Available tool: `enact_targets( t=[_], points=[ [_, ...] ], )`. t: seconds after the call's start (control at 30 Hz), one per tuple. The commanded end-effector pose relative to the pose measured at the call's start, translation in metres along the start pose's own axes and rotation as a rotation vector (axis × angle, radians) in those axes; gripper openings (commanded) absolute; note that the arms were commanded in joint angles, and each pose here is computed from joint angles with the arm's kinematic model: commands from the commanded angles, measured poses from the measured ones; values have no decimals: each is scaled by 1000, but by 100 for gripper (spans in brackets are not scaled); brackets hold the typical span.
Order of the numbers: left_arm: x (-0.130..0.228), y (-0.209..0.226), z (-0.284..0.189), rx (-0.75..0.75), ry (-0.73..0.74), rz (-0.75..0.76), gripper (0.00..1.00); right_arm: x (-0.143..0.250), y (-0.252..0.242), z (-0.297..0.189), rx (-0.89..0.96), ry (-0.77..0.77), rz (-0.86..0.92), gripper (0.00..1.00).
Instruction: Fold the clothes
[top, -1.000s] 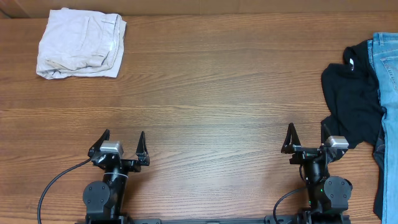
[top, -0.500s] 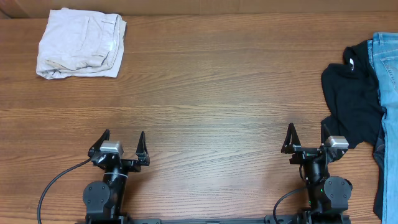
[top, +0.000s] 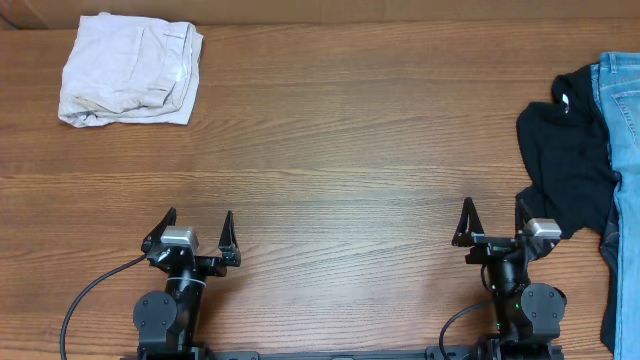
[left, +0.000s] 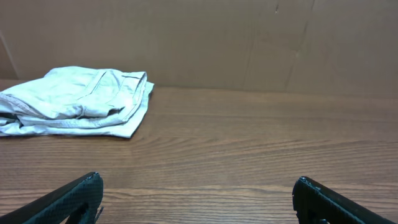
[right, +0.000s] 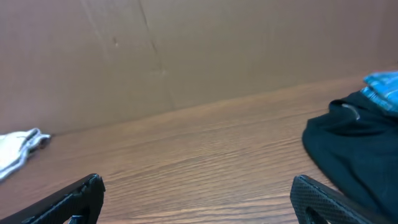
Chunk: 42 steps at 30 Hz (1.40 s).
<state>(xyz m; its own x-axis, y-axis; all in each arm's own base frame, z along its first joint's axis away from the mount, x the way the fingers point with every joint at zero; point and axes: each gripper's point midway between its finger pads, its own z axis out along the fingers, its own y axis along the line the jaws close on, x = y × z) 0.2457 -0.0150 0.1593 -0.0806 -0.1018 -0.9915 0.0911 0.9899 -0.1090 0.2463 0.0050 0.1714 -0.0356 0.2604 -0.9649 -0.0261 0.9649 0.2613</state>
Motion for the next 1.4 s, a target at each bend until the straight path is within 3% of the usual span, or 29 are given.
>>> enact_targets(
  t=[0.0,0.1,0.3,0.37,0.47,0.77,0.93,1.1,1.2,1.37],
  points=[
    [0,3,0,-12,-6,16,100,4,20,-1,-116,25,193,100],
    [0,3,0,-12,-6,16,100,7,40,-5,-226,84,395,100],
    [0,3,0,-12,-6,16,100,3,47,-6,-259,101,575,100],
    [0,3,0,-12,-6,16,100,-25,69,-15,-406,22,512,100],
    [0,3,0,-12,-6,16,100,-57,80,-25,-482,-110,404,100],
    [1,3,0,-12,-6,16,100,-115,55,-21,-243,-255,227,100],
    [0,3,0,-12,-6,16,100,-131,56,10,-170,-140,116,100],
    [0,3,0,-12,-6,16,100,-142,32,64,34,35,1,100],
    [0,3,0,-12,-6,16,100,-151,-4,103,241,170,-80,100],
    [0,3,0,-12,-6,16,100,-175,-78,164,475,389,-67,100]
  ],
)
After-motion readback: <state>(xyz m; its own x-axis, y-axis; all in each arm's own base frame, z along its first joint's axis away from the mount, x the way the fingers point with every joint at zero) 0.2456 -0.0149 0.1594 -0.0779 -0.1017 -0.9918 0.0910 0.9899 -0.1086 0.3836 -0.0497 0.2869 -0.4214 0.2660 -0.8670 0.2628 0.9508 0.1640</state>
